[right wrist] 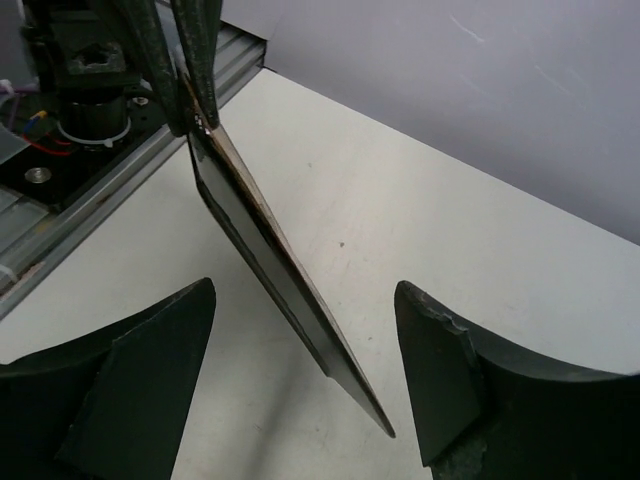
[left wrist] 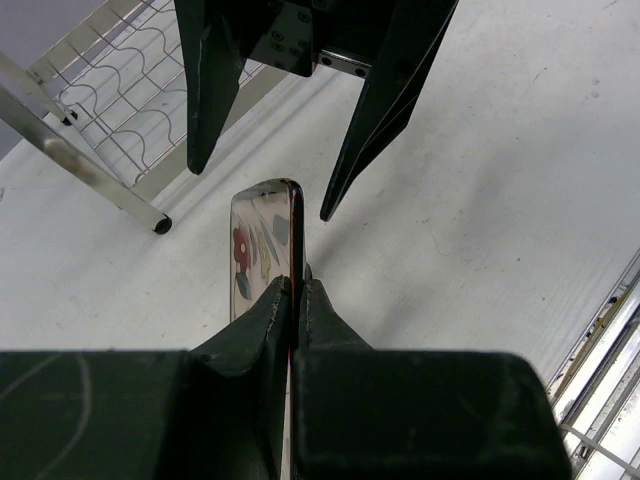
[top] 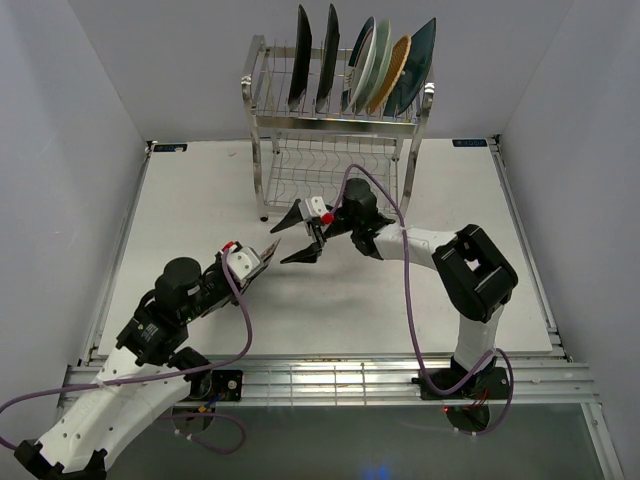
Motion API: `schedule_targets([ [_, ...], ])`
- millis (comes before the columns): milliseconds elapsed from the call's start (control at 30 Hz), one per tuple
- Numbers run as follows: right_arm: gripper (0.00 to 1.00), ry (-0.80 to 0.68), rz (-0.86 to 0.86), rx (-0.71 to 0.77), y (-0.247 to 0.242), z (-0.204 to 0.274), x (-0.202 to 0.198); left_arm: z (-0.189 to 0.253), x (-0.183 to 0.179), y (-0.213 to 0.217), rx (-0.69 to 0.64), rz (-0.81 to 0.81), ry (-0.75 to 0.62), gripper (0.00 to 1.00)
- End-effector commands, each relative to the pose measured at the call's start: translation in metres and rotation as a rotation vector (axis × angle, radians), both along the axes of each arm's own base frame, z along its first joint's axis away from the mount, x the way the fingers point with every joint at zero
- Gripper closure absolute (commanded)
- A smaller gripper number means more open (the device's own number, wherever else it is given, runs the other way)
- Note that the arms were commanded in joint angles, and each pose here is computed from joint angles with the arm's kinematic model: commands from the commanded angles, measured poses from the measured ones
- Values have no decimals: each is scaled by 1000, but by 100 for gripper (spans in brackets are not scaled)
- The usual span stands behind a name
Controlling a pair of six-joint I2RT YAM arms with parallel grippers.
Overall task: Load the plates into the dish rack
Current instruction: Pick up the plate from the corner of the board.
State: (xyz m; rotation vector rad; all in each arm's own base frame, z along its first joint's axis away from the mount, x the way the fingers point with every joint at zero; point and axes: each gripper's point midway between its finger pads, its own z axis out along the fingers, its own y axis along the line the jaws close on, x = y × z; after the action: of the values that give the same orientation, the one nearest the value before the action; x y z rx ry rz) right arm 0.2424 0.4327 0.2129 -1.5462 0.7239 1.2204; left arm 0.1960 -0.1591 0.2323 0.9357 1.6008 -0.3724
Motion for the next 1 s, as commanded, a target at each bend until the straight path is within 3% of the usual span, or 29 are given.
schedule_targets([
  [0,23,-8,138,7,1,9,-19,55,-3,-5,-98,-35,-150,100],
  [367,39,48,198,-49,10,-6,-39,54,-10,-10,-106,-81,-140,100],
  [567,54,56,208,-54,21,-7,-44,56,-15,-15,-116,-119,-131,100],
  [667,67,60,230,-52,22,-6,-47,55,-17,-17,-119,-132,-125,100],
  [733,80,53,245,-44,22,-3,-49,55,-17,-18,-118,-137,-124,100],
  [767,92,71,244,-51,21,-3,-49,55,-18,-18,-120,-138,-124,100],
  [867,92,56,290,-24,18,1,-56,55,-17,-18,-119,-137,-124,100],
  [900,92,118,290,-50,15,-1,-60,55,-17,-18,-118,-137,-126,100],
  [967,92,75,312,0,12,8,-64,54,-17,-18,-117,-138,-125,100],
])
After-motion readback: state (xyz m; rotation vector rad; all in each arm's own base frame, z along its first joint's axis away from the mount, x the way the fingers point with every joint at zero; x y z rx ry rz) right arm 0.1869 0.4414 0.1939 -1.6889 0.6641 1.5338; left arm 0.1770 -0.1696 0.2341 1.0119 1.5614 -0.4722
